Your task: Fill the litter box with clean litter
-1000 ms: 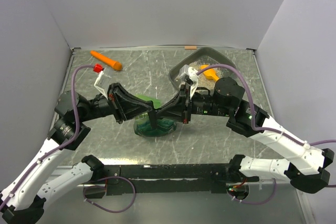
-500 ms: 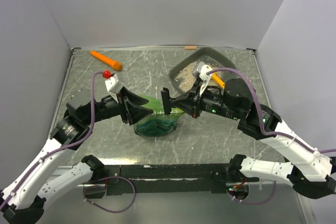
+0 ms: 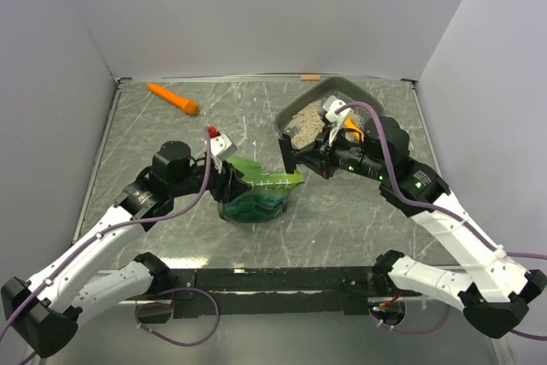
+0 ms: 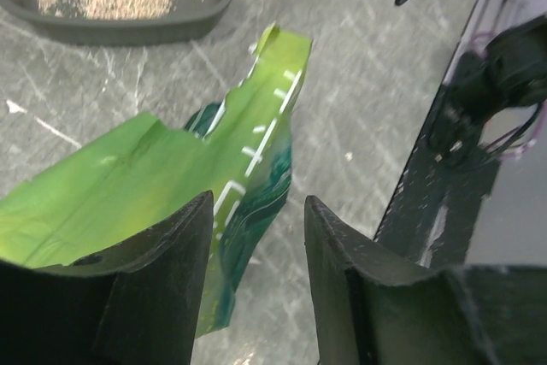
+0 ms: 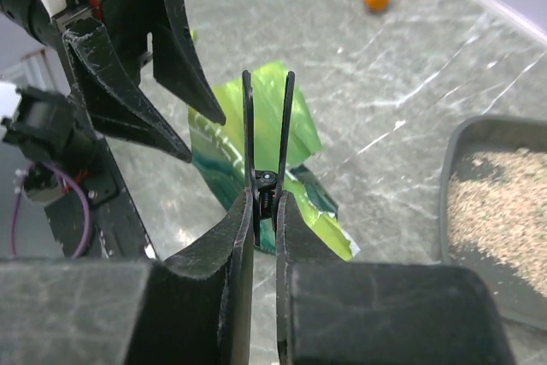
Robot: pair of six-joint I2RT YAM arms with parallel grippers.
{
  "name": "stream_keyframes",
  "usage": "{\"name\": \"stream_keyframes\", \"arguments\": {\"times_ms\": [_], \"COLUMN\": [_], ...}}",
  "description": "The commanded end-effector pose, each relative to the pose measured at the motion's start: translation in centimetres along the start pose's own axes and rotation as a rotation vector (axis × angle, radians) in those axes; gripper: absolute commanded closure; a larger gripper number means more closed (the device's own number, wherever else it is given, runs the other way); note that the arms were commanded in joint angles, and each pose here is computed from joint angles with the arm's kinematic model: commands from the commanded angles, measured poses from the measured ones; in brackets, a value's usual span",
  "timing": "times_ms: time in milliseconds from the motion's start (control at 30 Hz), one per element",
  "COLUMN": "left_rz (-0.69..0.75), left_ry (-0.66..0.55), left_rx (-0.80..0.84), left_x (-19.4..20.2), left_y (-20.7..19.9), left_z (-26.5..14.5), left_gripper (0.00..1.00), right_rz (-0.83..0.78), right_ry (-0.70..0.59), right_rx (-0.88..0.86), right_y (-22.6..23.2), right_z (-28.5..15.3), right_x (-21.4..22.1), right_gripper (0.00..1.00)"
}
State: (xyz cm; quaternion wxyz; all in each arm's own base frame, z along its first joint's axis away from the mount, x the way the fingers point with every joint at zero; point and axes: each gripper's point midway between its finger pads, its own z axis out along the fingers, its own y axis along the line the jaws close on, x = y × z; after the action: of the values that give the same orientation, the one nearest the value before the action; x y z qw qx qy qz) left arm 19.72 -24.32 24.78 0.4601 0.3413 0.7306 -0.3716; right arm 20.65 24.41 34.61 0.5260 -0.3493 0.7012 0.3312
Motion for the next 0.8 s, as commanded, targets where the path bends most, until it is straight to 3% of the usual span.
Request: {"name": "stream_keyframes", "arguments": {"times_ms": [0, 267, 767], "left_rz": [0.101, 0.171, 0.150], "left_ry": [-0.009, 0.017, 0.072], "left_rx": [-0.007, 0.010, -0.033], "left_x": [0.3, 2.2, 4.1], "left_y": [0.7, 1.2, 2.7], "left_z": [0.4, 0.9, 2.1], "left_gripper": [0.50, 0.53, 0.57], "right_rz": [-0.032, -0.013, 0.002], "right_ry": [-0.047, -0.047, 0.027], "right_rx": [-0.075, -0.098, -0.133], "right_y": [0.5, 0.2, 0.1], "right_z": [0.7, 1.1, 2.3], "right_x": [-1.1, -0.9, 1.0], "right_gripper": [1.00, 1.00, 1.00]}}
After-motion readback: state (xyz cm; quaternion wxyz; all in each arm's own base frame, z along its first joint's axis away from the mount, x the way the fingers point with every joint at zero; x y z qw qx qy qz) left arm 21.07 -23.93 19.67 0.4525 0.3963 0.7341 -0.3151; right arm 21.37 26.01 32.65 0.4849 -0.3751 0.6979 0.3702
